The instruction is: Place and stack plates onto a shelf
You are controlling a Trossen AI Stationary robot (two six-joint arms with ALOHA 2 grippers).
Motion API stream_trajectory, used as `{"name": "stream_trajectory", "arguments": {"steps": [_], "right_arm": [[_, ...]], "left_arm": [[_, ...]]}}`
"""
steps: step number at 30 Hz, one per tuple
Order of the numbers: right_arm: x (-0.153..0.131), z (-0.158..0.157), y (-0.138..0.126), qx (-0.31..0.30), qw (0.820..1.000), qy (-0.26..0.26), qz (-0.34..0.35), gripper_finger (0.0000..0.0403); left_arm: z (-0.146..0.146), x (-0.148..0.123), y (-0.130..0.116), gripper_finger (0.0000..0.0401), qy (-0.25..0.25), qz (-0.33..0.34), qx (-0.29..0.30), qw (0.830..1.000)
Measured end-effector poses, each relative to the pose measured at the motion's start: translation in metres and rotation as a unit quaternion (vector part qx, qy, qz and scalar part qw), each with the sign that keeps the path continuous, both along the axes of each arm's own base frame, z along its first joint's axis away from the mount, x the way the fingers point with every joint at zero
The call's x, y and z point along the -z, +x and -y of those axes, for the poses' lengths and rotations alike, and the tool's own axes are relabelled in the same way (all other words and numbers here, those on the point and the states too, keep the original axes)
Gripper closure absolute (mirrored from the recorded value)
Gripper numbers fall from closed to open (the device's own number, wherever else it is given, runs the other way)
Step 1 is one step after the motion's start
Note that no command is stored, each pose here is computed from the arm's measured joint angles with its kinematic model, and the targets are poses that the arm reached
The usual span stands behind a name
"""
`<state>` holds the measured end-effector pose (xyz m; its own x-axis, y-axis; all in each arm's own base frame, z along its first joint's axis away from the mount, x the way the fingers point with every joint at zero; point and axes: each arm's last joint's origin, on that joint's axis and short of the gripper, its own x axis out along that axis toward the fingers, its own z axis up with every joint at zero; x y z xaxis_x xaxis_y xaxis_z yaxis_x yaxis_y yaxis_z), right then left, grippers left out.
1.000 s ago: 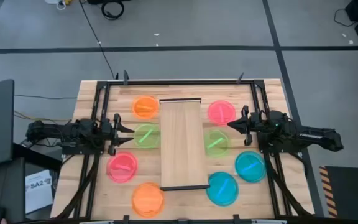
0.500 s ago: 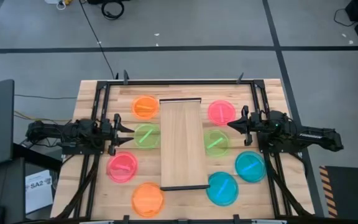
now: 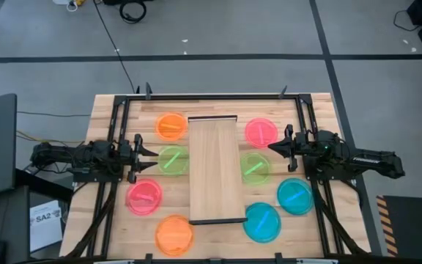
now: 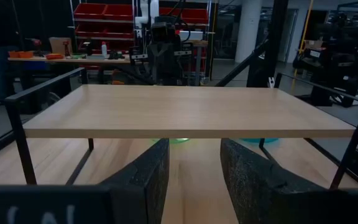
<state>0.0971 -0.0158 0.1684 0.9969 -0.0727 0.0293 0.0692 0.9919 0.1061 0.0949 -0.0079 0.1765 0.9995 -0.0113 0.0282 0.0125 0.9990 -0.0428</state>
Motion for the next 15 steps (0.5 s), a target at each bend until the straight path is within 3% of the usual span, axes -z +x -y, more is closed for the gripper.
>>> {"name": "stream_trajectory", "arguments": {"steps": [15], "right_arm": [[0.0,0.0,0.0,0.001,1.0,-0.029,-0.002,0.0389]], "left_arm": [[0.0,-0.0001,0.0,0.025,0.0,0.0,0.0,1.0]]}}
